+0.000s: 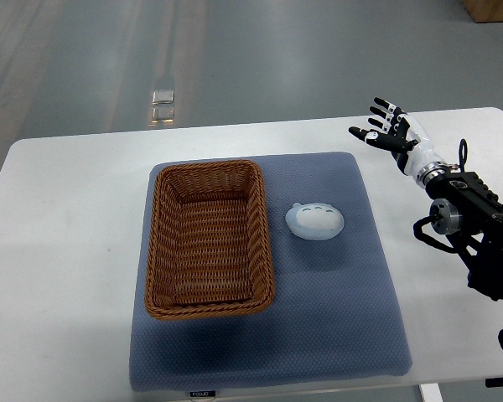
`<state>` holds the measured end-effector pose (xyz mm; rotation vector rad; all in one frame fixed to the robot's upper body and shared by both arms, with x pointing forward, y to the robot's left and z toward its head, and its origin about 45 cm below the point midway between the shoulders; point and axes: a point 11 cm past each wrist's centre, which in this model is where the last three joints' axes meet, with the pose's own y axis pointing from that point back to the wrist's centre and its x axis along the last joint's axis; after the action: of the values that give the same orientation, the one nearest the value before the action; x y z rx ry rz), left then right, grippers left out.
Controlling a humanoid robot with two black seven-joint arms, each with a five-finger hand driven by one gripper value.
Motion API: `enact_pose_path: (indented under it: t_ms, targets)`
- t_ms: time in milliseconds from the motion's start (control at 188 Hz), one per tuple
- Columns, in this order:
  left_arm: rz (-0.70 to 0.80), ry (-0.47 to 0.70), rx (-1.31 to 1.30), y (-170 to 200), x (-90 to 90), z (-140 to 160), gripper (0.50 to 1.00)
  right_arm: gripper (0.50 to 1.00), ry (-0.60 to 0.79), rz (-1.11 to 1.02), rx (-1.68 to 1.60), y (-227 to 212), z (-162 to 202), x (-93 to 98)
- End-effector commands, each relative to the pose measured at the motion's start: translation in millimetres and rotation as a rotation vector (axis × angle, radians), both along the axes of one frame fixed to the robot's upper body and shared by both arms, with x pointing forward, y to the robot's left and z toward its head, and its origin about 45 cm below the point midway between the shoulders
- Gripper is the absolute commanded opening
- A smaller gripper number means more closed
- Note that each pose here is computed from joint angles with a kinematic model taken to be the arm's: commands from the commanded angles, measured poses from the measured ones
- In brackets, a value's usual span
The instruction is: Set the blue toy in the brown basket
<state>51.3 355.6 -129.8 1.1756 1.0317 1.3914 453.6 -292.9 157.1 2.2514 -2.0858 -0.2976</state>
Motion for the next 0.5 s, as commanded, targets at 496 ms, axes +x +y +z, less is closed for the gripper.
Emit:
enact_pose_path:
  t_ms: [496]
  targets:
    - [0.001, 0.0, -0.002, -0.5, 0.1, -0.1, 1.0, 0.913, -0.007, 0.013, -0.011, 0.9, 3.7, 2.2]
